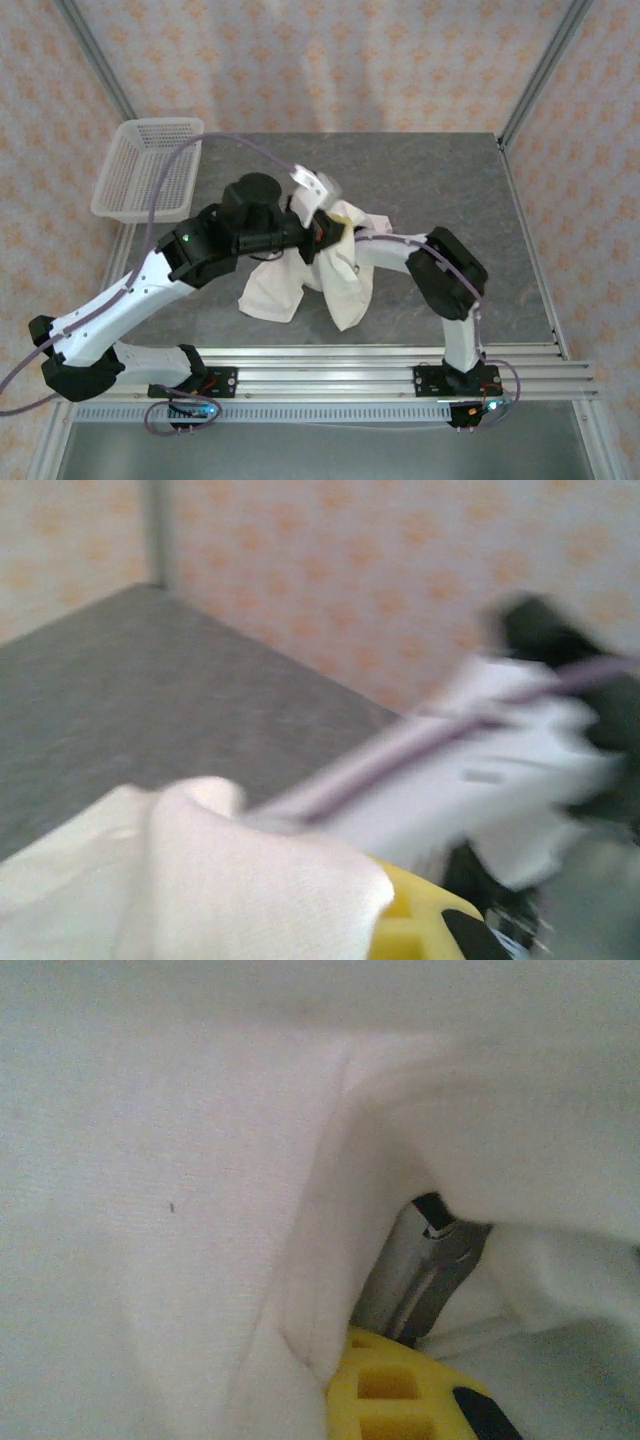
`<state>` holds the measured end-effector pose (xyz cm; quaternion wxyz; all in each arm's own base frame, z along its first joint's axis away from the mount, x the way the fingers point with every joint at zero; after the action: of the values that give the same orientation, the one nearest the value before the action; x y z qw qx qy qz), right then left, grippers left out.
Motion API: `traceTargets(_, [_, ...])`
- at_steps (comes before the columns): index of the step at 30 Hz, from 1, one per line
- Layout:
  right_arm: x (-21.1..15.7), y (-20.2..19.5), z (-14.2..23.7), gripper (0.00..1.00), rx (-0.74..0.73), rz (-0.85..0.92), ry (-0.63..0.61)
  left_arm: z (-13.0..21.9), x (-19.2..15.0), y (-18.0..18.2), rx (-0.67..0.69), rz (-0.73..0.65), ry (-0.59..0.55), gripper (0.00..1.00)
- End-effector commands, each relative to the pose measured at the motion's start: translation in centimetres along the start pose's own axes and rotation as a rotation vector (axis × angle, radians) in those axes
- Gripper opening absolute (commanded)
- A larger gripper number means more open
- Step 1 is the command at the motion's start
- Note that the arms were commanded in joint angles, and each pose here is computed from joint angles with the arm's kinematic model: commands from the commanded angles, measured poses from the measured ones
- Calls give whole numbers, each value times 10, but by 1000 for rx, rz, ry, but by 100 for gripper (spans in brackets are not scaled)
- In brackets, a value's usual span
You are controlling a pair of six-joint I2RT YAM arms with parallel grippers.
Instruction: Fold the inside-out t-shirt
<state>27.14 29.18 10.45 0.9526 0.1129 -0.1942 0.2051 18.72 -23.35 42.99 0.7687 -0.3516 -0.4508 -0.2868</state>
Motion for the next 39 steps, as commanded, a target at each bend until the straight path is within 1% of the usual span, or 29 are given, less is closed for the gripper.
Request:
traceTargets(1, [-28, -2, 17, 0, 108, -90, -6, 11, -2, 71, 356, 198, -52, 0])
traceTargets(3, [-38, -1, 36, 0, 162, -101, -63, 17, -9, 113, 521, 310, -63, 0])
traceTargets(4, [-41, -1, 45, 0, 186, -106, -85, 16, -14, 132, 565, 366, -48, 0])
traceTargets(5, [-42, -1, 57, 0, 214, -115, -122, 11, -23, 151, 584, 432, -16, 0])
traceTargets(7, [-41, -1, 83, 0, 261, -124, -197, -2, -45, 181, 575, 523, 38, 0])
traceTargets(9, [-36, 0, 113, 0, 319, -123, -283, -14, -71, 201, 563, 605, 64, 0])
traceTargets(13, [-22, -10, 182, 0, 336, -173, -530, -34, -118, 216, 534, 713, 125, 0])
traceTargets(17, [-5, -13, 244, 0, 419, -186, -730, -45, -166, 231, 631, 810, 207, 0])
traceTargets(20, [7, -13, 279, 0, 514, -182, -819, -50, -191, 242, 728, 837, 283, 0])
traceTargets(22, [11, -15, 296, 0, 542, -192, -859, -51, -203, 247, 780, 846, 323, 0])
traceTargets(24, [14, -19, 310, 0, 548, -211, -900, -52, -213, 250, 800, 865, 328, 0])
traceTargets(25, [14, -22, 317, 0, 544, -223, -925, -51, -216, 250, 801, 874, 318, 5])
traceTargets(26, [14, -25, 322, 0, 537, -231, -948, -47, -216, 249, 812, 876, 291, 17])
traceTargets(28, [12, -29, 328, 0, 521, -241, -970, -35, -209, 244, 812, 860, 204, 46])
traceTargets(29, [12, -29, 329, 0, 514, -235, -971, -26, -199, 238, 802, 843, 144, 58])
traceTargets(31, [11, -30, 325, 0, 493, -230, -951, -8, -172, 222, 750, 804, 33, 73])
traceTargets(33, [11, -31, 317, 0, 483, -232, -932, 5, -139, 199, 607, 749, -75, 81])
traceTargets(34, [12, -30, 313, 0, 486, -231, -921, 8, -121, 182, 497, 693, -118, 82])
traceTargets(35, [13, -30, 310, 0, 488, -234, -913, 8, -105, 164, 389, 623, -134, 84])
traceTargets(37, [17, -30, 304, 0, 487, -247, -901, 3, -85, 126, 222, 450, -115, 84])
traceTargets(39, [21, -28, 301, 0, 498, -249, -893, -7, -78, 94, 98, 307, -67, 84])
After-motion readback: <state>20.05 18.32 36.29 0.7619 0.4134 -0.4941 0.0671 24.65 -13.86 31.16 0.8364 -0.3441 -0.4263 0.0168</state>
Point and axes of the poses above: each hand's point on the last joint's axis, 136 mm out from that joint toward the fingers, its own z axis back along the fingers, its own y axis along the line the jaws close on, x = y × z, the point moved 9 cm from there along z, back along the fingers, and after that the axes turned 3 degrees about z, right-handed, at the moved point
